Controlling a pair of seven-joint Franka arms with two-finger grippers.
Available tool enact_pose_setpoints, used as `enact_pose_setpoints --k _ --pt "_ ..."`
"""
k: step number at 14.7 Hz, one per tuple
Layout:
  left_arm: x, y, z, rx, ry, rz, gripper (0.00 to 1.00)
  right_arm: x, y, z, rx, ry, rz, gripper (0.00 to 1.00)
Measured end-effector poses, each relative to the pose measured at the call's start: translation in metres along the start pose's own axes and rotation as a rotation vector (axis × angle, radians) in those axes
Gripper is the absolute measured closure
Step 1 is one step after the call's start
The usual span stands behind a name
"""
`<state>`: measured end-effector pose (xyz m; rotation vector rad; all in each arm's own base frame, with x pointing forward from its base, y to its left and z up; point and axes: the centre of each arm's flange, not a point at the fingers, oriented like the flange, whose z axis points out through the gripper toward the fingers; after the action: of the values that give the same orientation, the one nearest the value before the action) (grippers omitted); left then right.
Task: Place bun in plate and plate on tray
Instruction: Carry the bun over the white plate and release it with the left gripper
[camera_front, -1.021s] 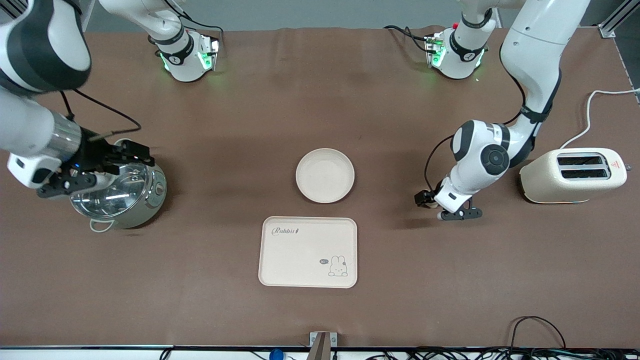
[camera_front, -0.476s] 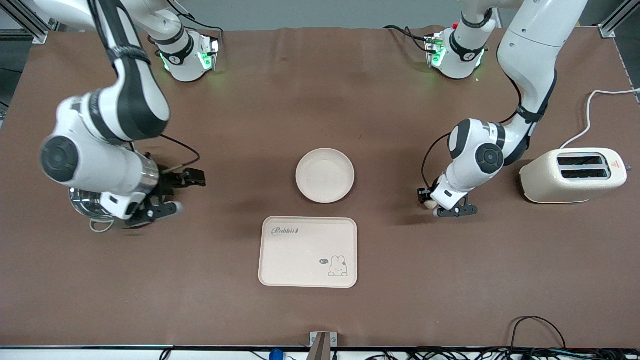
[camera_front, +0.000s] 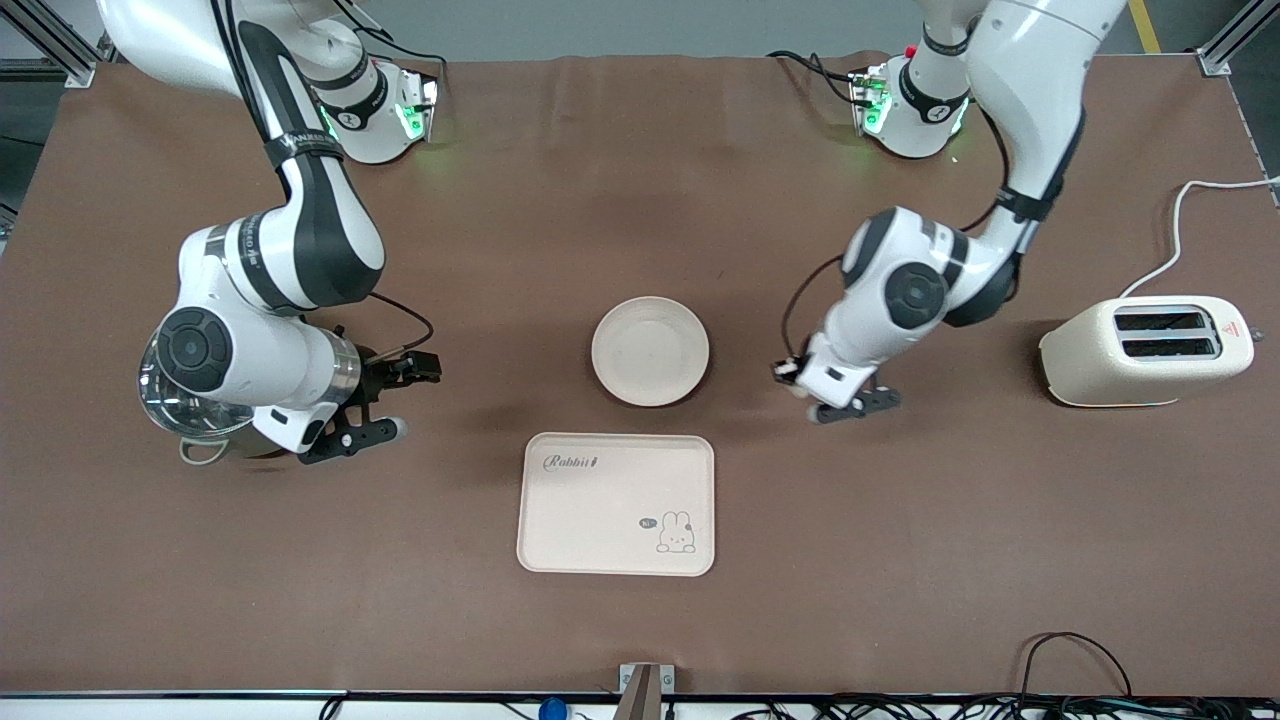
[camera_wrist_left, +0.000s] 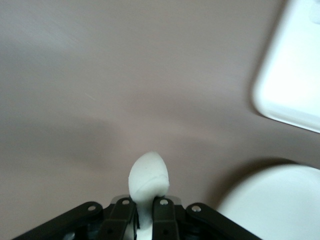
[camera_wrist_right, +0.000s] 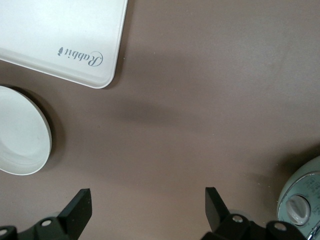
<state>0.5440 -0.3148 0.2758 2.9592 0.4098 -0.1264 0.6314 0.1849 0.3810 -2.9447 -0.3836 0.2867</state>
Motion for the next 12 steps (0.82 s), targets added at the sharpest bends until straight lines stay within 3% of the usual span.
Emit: enact_pose_setpoints --k 4,6,9,12 --pt "-0.075 0.112 0.037 -0.053 -0.02 -0.09 0.9 0.003 0.0 -0.001 -0.001 0.023 0.0 0.0" --pt "-0.09 0.14 0.072 -0.09 -0.028 -0.132 0.88 0.007 -0.004 0.004 0.002 0.044 -0.003 0.0" --pt "-0.08 0.136 0.108 -0.088 -0.03 -0.148 0.58 0.016 -0.013 0.03 0.059 0.036 0.013 0.0" --pt "-0.07 0.133 0.104 -0.086 -0.009 -0.14 0.32 0.02 -0.014 0.049 0.085 0.017 0.027 0.0"
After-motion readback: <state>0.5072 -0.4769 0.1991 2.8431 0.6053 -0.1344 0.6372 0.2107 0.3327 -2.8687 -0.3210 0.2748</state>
